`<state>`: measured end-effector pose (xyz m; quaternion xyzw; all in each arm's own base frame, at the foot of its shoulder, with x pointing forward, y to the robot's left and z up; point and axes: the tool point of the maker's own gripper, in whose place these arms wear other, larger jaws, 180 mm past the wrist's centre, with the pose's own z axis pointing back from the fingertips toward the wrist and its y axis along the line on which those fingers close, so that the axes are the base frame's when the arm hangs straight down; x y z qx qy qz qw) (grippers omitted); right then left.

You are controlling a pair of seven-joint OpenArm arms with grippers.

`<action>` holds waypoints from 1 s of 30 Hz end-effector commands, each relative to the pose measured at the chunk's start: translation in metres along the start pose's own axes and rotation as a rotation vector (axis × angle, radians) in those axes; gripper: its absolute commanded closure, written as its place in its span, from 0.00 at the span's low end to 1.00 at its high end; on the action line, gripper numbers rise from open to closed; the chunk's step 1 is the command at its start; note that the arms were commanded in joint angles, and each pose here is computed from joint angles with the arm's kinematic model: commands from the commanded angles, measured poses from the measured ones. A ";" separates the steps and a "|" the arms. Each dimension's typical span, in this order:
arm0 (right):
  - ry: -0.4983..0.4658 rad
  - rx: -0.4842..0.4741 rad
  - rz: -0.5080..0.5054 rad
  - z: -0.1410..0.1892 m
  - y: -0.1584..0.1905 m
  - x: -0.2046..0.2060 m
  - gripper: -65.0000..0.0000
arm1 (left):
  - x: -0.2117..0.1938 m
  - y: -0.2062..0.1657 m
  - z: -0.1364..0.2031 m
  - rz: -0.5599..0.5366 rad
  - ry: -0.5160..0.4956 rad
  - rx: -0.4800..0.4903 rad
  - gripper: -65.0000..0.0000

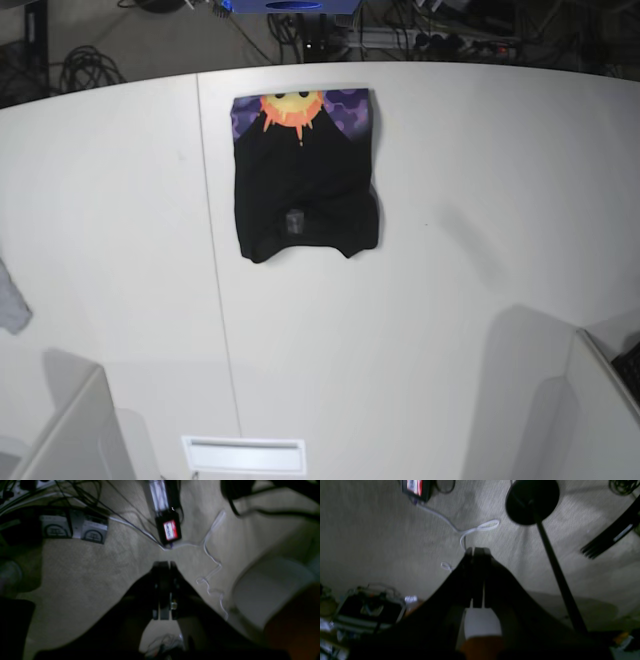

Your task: Fold the T-shirt properly

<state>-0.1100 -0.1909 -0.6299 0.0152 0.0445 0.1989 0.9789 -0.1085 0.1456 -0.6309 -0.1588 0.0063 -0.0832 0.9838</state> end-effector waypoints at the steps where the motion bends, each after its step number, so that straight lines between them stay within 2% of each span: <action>1: -0.004 -0.006 -0.011 -0.002 -0.002 -0.005 1.00 | -0.013 0.002 0.000 0.019 0.015 0.012 1.00; 4: -0.078 -0.033 -0.045 -0.011 -0.008 0.007 1.00 | 0.002 0.005 -0.006 0.074 -0.069 0.033 1.00; 7: -0.143 -0.043 -0.062 -0.016 -0.007 0.023 1.00 | 0.026 0.008 -0.007 0.081 -0.152 0.035 1.00; 13: -0.263 -0.053 -0.066 -0.014 -0.011 0.057 1.00 | 0.058 0.014 -0.008 0.063 -0.208 0.044 1.00; 30: -0.277 -0.045 -0.073 -0.016 -0.001 0.069 1.00 | 0.072 0.017 -0.008 0.057 -0.231 0.046 1.00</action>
